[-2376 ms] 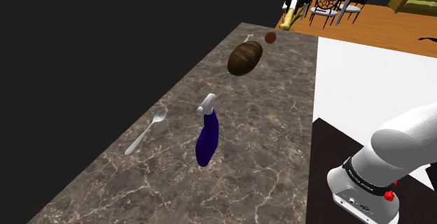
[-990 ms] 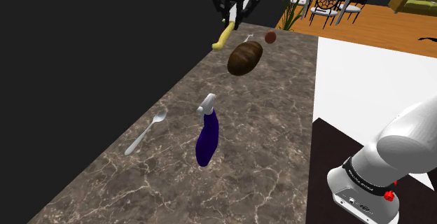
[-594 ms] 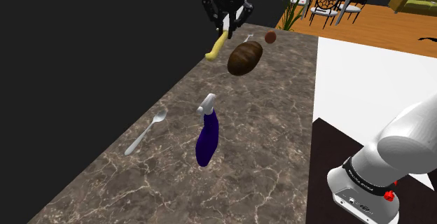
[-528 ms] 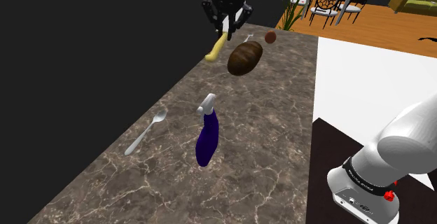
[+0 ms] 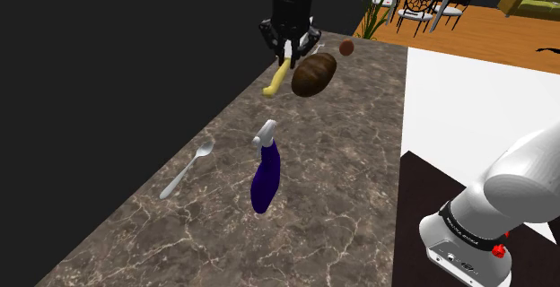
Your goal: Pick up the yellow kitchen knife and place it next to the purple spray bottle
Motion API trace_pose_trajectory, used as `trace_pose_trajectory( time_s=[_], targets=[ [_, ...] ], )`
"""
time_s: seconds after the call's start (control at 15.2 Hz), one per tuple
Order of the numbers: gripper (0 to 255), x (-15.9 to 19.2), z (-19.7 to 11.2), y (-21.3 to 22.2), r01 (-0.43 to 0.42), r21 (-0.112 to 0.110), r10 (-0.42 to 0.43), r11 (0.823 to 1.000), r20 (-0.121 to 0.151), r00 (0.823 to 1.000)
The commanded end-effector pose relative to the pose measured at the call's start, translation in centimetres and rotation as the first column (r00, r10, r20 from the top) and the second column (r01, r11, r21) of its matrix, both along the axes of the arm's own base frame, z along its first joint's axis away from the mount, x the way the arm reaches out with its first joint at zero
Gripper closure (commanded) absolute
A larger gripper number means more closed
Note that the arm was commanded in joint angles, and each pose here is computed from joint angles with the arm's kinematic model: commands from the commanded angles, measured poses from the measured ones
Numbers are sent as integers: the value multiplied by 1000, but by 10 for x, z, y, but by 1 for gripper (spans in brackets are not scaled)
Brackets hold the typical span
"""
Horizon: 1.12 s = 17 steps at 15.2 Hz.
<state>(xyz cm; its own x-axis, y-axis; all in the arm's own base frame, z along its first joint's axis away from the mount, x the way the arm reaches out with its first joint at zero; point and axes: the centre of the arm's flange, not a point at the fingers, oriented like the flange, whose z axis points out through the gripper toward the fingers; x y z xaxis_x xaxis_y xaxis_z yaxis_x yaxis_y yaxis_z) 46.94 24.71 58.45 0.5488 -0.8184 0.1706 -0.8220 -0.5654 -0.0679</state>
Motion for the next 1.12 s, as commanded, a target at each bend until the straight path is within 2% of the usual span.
trace_pose_trajectory(
  time_s=[0.0,1.06],
  targets=[
    [255,0,-10,-1,0,0,0,1000,1,1000],
    [255,0,-95,-1,0,0,0,1000,1,1000]
  ],
)
